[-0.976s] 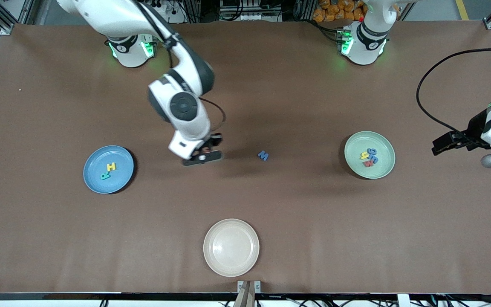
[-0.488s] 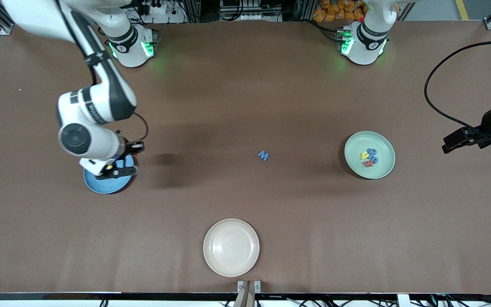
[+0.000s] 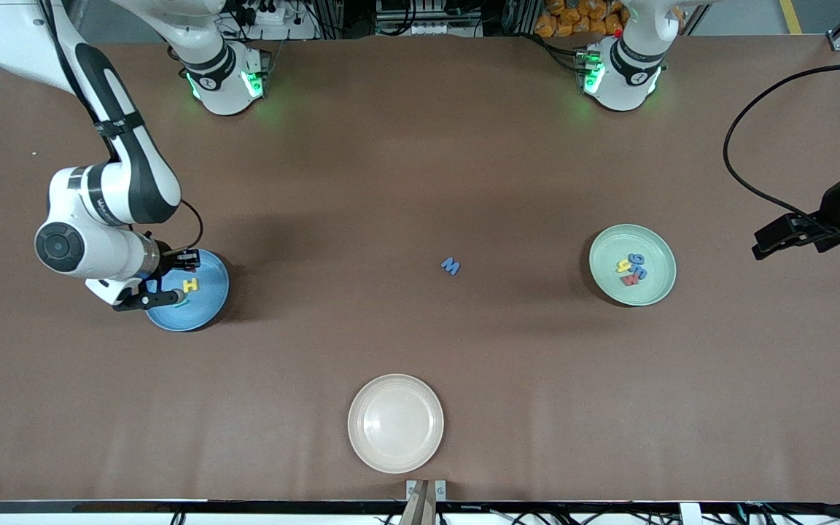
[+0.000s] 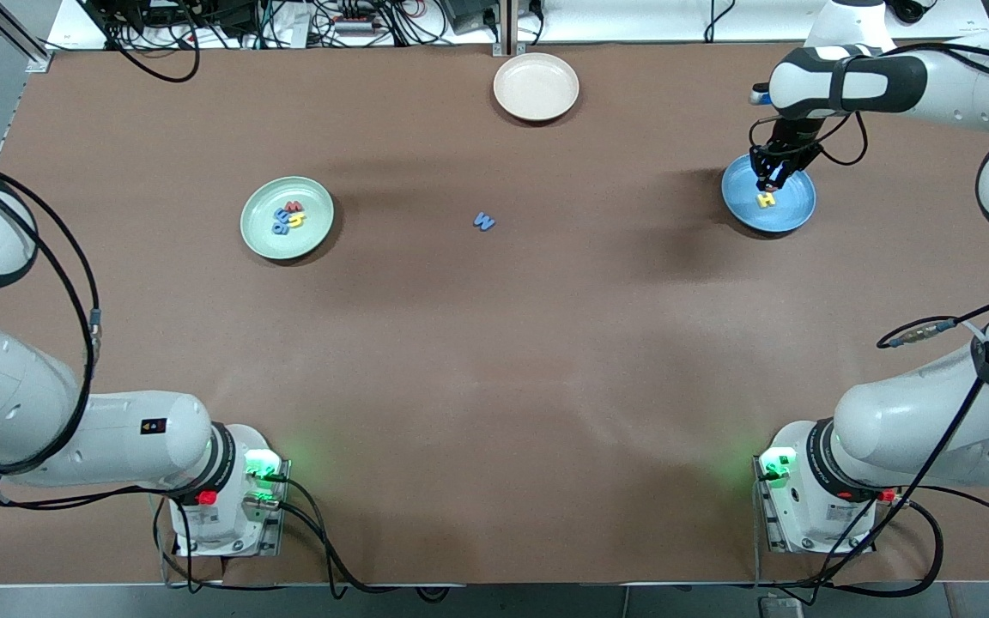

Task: Sort uppercase to blue plate, lowercase to green plate
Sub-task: 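Carry the pink Q to the blue plate while the left gripper withdraws, then open the right gripper over the blue plate and move toward the W, then lower the right gripper and close it on the blue W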

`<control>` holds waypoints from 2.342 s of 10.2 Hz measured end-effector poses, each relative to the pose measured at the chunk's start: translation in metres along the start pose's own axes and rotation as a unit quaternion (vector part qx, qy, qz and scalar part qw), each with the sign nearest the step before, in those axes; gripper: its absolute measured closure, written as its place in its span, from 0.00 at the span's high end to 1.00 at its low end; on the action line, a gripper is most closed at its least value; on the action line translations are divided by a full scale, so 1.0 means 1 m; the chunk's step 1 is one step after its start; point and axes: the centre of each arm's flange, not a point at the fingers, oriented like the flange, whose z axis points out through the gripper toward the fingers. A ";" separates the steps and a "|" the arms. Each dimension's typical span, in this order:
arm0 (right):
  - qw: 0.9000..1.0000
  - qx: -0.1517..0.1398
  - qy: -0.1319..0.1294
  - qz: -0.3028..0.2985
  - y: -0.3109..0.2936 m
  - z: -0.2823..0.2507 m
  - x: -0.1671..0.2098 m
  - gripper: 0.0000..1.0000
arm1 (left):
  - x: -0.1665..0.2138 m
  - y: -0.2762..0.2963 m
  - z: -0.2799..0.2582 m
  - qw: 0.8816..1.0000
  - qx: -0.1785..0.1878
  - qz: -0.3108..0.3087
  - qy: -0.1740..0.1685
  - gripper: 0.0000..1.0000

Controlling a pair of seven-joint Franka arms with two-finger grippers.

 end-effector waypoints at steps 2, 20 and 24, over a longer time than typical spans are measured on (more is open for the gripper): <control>1.000 0.000 0.020 -0.004 -0.001 0.001 0.006 0.36 | 0.000 0.005 -0.001 1.000 0.000 0.004 0.001 1.00; 0.988 0.020 0.136 -0.075 -0.349 -0.093 0.006 1.00 | -0.018 0.009 -0.052 1.000 -0.002 0.008 0.024 1.00; 0.975 0.001 0.152 -0.164 -0.450 -0.039 0.013 0.93 | -0.018 0.015 -0.051 1.000 -0.004 0.013 0.023 1.00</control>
